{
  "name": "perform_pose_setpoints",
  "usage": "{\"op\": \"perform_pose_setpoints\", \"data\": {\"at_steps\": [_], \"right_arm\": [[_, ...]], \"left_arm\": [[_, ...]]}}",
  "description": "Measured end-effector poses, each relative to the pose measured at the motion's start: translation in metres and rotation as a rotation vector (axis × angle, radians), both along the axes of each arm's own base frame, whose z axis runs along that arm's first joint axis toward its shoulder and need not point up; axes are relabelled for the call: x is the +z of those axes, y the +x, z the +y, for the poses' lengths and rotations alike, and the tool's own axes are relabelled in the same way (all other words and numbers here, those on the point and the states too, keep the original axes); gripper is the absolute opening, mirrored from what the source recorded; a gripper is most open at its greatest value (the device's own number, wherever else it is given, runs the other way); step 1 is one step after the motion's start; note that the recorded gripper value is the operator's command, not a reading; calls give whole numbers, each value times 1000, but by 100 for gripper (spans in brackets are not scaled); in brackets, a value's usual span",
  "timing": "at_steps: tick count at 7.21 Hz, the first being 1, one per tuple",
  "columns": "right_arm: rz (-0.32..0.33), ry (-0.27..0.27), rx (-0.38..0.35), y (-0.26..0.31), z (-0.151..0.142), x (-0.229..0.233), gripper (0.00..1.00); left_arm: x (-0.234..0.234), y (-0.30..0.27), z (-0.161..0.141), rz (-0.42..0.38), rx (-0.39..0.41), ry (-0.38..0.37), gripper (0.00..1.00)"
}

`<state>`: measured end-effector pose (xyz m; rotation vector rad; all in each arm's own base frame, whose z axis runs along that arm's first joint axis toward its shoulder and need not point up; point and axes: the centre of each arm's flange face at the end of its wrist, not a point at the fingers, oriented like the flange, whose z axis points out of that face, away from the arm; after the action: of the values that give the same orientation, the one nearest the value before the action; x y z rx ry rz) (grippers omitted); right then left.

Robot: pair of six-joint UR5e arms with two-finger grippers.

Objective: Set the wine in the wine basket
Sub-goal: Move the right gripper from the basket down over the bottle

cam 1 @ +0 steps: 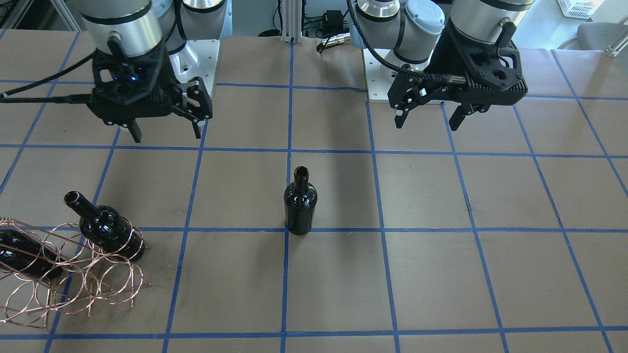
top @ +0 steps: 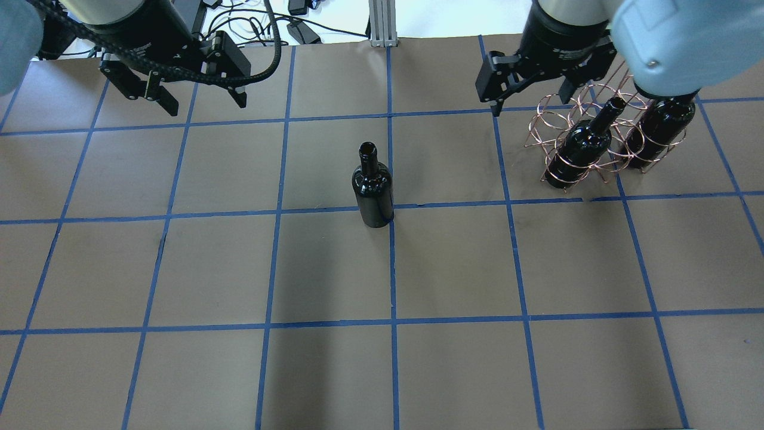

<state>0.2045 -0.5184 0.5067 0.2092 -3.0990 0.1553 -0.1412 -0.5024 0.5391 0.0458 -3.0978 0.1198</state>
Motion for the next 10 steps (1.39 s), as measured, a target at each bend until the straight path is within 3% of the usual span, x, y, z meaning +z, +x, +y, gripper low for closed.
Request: {"op": "perform_pose_setpoints", "data": {"at_steps": [4, 7, 10], "right_arm": [[-38, 13, -103, 113, -6, -26, 100], [-37, 64, -150, 160, -4, -62, 100], [-31, 81, -142, 179, -11, -90, 97]], "left_arm": [[-9, 12, 4, -35, -30, 43, 100], [-11, 14, 6, -47, -81, 44, 100], [-1, 18, 5, -55, -68, -40, 100]]}}
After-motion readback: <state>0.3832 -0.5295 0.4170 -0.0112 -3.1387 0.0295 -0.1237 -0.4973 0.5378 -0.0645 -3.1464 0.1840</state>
